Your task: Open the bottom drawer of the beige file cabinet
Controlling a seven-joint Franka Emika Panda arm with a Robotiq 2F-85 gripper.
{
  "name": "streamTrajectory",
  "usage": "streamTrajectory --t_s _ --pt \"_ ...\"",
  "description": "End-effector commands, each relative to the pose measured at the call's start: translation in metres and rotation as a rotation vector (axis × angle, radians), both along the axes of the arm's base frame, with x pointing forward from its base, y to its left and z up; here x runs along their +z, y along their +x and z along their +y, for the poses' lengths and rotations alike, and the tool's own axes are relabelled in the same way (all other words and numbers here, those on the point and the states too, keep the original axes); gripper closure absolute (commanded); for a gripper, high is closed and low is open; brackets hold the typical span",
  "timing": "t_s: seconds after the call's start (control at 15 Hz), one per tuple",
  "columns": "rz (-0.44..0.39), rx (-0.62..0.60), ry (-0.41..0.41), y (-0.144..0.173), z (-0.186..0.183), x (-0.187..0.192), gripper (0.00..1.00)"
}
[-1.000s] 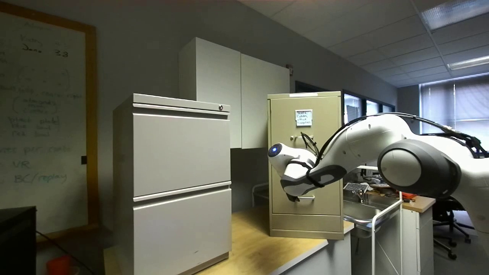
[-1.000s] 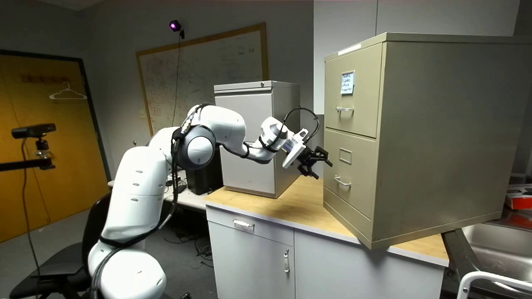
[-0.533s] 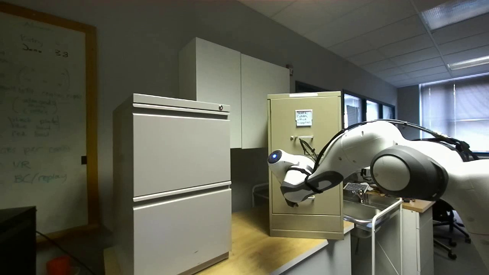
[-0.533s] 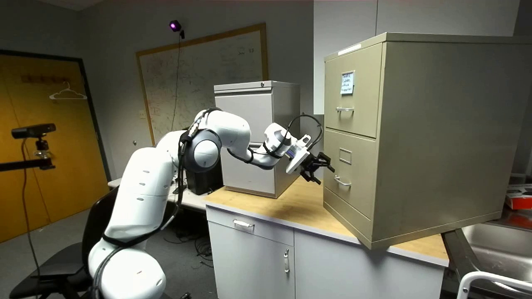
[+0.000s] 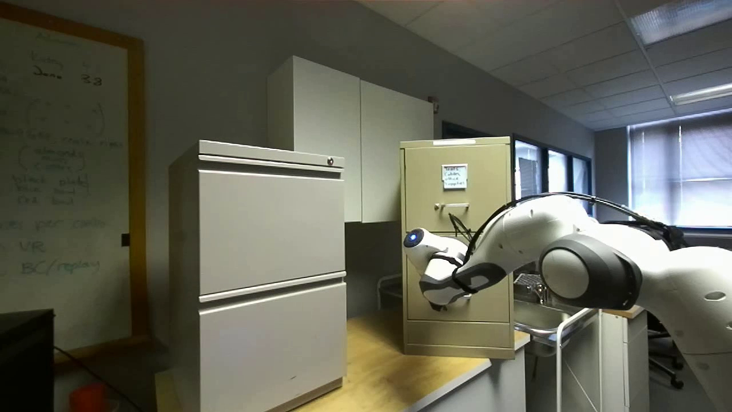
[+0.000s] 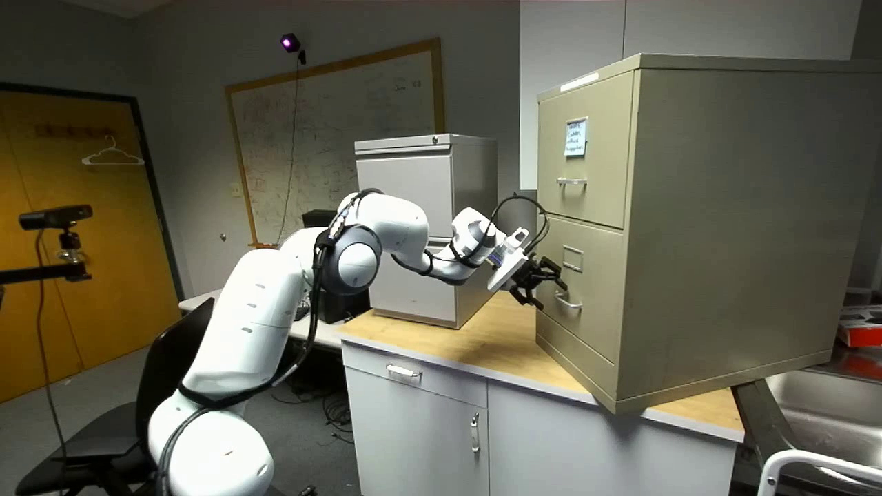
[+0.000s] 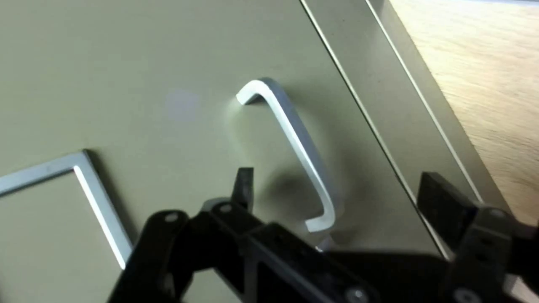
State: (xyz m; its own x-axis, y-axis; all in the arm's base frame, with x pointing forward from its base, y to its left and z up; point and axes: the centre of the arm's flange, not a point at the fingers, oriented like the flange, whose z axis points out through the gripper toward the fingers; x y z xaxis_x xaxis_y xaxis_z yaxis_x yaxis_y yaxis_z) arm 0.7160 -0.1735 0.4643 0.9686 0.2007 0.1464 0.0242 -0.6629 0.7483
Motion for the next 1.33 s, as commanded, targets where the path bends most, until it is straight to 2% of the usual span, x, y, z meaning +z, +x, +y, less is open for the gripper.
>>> streamTrajectory --t_s 0.0,0.8,0.87,1.0,1.27 --pt "0.020 0.021 0.024 0.025 -0.009 0.001 0.00" --pt "0.101 0.009 0.159 0.039 -0.010 -0.037 0.00" --pt "0.114 0.005 0.178 0.040 -0.012 -0.037 0.19" --pt "0.149 -0.004 0.213 0.045 -0.012 -0.028 0.31" --pt "0.182 -0.012 0.245 0.034 -0.029 -0.010 0.60"
